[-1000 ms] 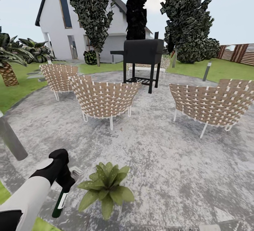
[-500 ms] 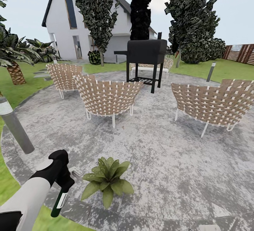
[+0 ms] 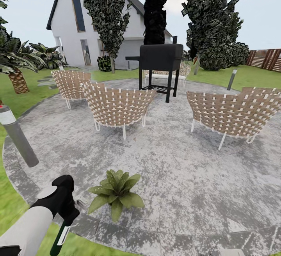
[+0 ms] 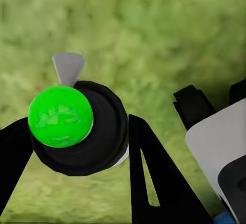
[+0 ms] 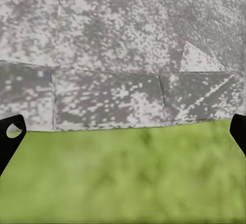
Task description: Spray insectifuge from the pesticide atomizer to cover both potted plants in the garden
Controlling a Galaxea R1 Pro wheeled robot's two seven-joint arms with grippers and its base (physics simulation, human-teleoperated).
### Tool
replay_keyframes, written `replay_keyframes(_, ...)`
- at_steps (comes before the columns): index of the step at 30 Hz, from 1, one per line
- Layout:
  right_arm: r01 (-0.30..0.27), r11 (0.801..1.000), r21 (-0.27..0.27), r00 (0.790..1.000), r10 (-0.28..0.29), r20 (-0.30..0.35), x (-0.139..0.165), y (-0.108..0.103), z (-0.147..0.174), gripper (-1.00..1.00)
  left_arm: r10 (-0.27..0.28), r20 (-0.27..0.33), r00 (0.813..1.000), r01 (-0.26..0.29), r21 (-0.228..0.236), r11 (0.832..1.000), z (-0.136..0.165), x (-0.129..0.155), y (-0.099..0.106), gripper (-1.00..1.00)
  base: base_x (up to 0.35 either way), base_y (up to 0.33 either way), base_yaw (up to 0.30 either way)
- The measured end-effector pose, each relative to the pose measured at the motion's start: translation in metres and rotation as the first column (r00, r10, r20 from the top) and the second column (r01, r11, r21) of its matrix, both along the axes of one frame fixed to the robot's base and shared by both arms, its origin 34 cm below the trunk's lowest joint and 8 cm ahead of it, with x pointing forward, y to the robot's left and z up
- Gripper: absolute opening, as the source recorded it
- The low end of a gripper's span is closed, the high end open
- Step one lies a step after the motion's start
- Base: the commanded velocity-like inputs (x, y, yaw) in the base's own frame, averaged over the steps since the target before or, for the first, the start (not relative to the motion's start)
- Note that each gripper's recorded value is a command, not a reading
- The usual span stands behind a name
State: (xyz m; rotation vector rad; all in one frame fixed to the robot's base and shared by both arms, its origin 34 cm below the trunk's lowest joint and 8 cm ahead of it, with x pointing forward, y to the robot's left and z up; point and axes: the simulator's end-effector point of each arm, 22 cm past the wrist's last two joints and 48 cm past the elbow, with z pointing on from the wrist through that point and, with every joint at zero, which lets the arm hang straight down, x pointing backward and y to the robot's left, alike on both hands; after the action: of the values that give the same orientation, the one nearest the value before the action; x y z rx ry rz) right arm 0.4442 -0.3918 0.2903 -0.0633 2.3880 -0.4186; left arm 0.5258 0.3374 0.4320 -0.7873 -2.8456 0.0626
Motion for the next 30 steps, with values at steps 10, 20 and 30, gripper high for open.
replay_keyframes(10,-0.002,1.000,0.000,1.000,0.002,0.000,0.000,0.000,0.000,1.00,0.056,0.035,0.998,-0.056,0.004,0.998,-0.015,-0.008,0.005,-1.00,-0.001,0.000,0.000)
replay_keyframes(20,-0.004,1.000,-0.001,1.000,0.004,-0.004,-0.001,0.001,-0.001,1.00,0.142,0.108,0.984,-0.144,0.012,0.989,-0.021,0.001,0.020,-1.00,0.000,0.000,0.069)
replay_keyframes(30,-0.008,1.000,-0.003,1.000,0.008,-0.009,-0.002,-0.001,-0.002,1.00,0.168,0.204,0.964,-0.179,0.037,0.983,-0.055,0.009,0.005,-1.00,0.000,0.000,0.002)
